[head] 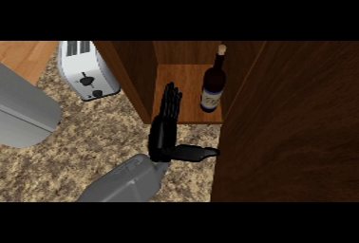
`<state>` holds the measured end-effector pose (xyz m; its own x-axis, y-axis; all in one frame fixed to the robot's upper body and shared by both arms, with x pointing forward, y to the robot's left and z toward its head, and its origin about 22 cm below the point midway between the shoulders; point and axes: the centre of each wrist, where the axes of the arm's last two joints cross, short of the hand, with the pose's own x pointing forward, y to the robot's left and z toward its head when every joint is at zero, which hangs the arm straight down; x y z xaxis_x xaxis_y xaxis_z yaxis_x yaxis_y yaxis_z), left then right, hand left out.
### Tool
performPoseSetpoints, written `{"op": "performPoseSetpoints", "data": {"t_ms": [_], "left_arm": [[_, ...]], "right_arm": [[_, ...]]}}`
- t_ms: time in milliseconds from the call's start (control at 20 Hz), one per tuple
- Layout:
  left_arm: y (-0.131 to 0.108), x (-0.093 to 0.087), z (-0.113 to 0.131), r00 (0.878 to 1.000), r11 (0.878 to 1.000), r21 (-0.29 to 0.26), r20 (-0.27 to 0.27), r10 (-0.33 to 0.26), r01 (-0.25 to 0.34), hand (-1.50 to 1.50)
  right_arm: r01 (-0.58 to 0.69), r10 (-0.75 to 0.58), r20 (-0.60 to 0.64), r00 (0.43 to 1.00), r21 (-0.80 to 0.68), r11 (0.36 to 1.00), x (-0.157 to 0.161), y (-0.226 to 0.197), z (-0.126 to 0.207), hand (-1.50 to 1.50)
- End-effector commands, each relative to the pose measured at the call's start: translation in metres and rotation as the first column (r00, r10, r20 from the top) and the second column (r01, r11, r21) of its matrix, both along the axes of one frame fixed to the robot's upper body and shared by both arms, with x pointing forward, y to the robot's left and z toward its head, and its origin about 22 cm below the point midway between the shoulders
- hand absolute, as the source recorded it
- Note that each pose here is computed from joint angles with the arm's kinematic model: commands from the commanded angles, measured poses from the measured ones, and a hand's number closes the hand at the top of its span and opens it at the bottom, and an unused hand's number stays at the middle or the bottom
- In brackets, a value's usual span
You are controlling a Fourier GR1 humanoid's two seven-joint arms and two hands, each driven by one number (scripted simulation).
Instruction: Pick up the wine, place it into the cabinet and close the cabinet
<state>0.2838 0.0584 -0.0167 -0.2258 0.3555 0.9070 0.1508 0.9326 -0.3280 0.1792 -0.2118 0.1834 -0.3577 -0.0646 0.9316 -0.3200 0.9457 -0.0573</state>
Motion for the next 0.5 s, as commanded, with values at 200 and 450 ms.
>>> {"op": "performPoseSetpoints", "data": {"t_ms": [200,450], "left_arm": [[0.057,-0.025,0.024,0.996,0.996,0.029,0.029,-0.083,0.082,-1.5],[0.074,-0.071,0.029,0.984,0.985,0.0,0.042,-0.171,0.171,-1.5]], "right_arm": [[0.022,-0.021,0.036,0.999,-0.036,0.999,-0.012,-0.019,0.016,-1.5],[-0.122,0.124,0.009,0.992,-0.115,0.986,-0.008,-0.007,-0.006,1.5]]}}
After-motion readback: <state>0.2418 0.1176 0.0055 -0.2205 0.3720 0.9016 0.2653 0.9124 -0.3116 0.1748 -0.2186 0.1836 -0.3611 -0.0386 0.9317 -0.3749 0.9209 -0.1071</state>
